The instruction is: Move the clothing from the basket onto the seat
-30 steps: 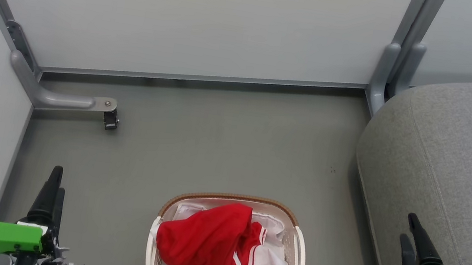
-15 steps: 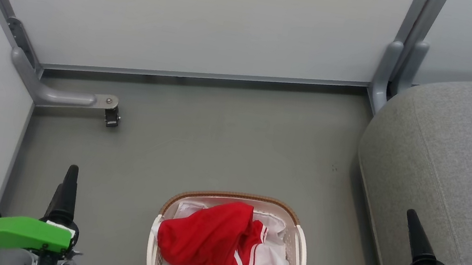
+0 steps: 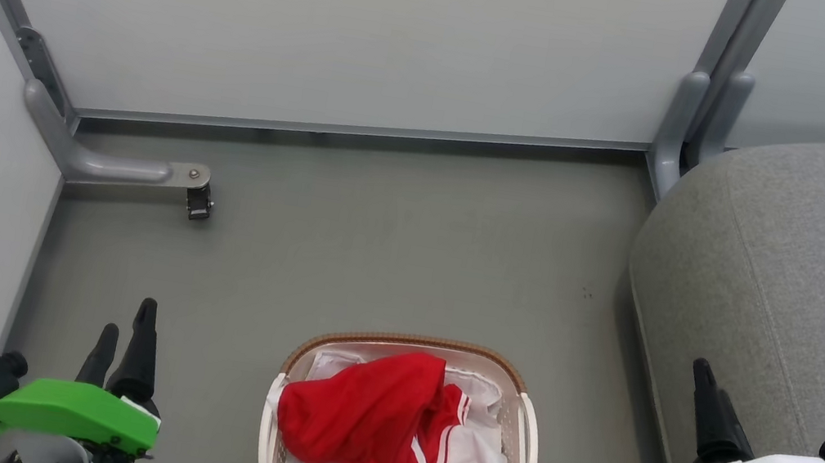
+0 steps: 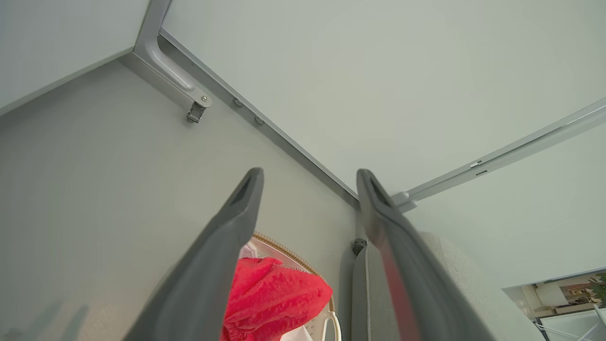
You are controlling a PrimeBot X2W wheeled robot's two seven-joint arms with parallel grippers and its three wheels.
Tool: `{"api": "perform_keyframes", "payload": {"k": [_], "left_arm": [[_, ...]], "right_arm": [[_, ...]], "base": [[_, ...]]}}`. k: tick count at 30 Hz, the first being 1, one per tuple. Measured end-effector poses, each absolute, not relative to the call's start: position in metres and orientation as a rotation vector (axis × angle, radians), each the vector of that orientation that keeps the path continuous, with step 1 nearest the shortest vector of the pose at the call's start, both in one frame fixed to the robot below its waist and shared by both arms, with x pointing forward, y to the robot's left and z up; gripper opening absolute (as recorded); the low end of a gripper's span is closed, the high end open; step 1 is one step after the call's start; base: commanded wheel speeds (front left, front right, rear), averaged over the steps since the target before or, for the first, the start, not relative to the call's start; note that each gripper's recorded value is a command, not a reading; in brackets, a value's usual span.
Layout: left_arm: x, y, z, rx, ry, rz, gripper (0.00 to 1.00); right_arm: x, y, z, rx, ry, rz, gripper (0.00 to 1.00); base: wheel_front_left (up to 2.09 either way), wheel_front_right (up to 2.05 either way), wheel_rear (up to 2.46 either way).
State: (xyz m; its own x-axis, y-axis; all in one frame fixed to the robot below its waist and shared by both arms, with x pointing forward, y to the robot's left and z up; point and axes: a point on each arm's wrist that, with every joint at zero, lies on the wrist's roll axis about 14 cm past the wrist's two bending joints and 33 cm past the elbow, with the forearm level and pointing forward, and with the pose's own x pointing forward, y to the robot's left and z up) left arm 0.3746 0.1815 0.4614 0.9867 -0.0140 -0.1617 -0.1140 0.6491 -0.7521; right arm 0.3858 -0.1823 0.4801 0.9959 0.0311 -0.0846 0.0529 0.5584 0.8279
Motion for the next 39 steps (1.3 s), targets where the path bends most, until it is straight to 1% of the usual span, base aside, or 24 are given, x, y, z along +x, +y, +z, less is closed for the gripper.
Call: {"api": "perform_keyframes", "payload": {"k": [13,29,39], "left_arm": [[0.371,0.179,0.456,-0.615,0.186,0.040,1.00],[0.370,0.174,0.459,-0.379,0.167,0.015,1.00],[0.368,0.171,0.458,-0.276,0.156,0.005,1.00]], "right_arm": [[0.385,-0.174,0.474,0.768,0.111,0.022,1.00],[0.383,-0.174,0.469,0.549,0.109,0.042,1.00],[0.381,-0.170,0.464,0.444,0.115,0.061,1.00]], "base": [[0.00,0.00,0.00],[0.00,0.00,0.00],[0.00,0.00,0.00]]}}
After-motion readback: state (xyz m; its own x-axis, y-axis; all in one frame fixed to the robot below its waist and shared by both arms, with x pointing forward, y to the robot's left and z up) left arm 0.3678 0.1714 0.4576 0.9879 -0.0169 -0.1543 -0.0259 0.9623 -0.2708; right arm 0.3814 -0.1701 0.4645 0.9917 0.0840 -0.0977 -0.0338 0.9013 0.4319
